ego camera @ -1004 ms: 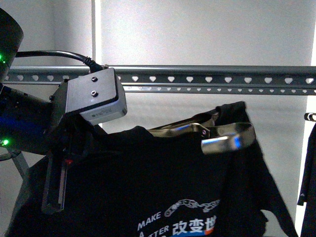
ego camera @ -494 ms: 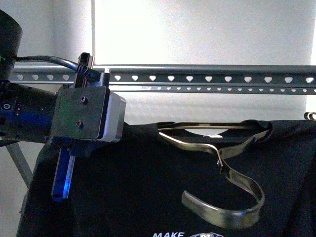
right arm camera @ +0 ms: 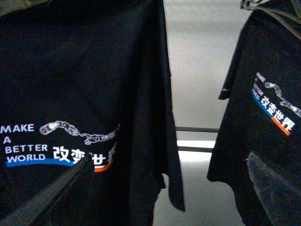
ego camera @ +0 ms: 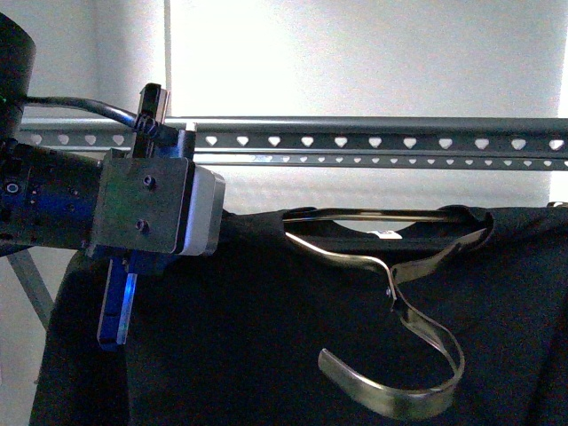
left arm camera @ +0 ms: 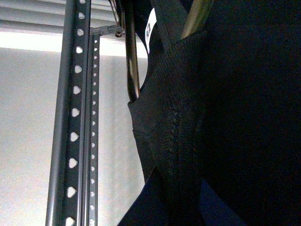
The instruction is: Hang clothes on hanger
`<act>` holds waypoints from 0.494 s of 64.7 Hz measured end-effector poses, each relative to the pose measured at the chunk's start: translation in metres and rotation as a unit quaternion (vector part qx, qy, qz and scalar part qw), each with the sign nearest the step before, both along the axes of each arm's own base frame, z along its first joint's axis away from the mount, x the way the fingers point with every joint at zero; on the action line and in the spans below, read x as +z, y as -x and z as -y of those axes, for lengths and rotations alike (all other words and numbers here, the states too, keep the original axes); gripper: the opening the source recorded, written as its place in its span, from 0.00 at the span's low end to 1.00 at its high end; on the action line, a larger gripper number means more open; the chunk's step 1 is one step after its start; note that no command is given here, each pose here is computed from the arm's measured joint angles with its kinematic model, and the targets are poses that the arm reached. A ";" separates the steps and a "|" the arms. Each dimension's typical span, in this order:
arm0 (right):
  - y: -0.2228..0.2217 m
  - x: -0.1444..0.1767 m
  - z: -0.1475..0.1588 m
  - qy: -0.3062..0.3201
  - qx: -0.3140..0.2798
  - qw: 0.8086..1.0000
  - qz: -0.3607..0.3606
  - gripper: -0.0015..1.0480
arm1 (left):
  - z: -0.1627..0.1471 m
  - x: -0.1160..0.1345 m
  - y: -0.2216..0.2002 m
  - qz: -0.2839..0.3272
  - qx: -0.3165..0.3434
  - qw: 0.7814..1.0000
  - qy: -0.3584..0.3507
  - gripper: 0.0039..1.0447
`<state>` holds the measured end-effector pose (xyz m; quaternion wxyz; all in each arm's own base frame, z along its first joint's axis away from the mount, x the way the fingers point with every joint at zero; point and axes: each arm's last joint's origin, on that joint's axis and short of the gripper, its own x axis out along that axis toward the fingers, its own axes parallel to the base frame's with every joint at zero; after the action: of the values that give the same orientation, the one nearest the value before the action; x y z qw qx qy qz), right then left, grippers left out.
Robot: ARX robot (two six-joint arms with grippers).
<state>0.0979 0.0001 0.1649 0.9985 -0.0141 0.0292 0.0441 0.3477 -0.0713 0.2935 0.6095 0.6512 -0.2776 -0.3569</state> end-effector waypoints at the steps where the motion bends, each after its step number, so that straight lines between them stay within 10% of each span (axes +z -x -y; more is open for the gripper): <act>1: 0.000 0.000 0.000 0.004 0.018 1.000 -0.014 0.93 | 0.000 0.000 0.000 0.000 0.000 1.000 0.000 0.04; 9: -0.014 0.017 0.014 0.025 0.163 0.984 -0.069 0.93 | 0.000 0.000 0.000 0.000 -0.001 1.000 0.000 0.04; 21: -0.053 0.070 0.041 0.155 0.186 0.969 0.045 0.93 | -0.001 0.000 0.000 0.001 0.001 1.000 0.000 0.04; 32: -0.096 0.110 0.035 0.407 0.220 0.865 0.196 0.93 | 0.000 0.000 0.000 0.001 -0.002 1.000 -0.001 0.04</act>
<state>0.1939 -0.0344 0.2752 0.8536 -0.4335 -0.1559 0.2431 0.3476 -0.0714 0.2935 0.6082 0.6516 -0.2790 -0.3572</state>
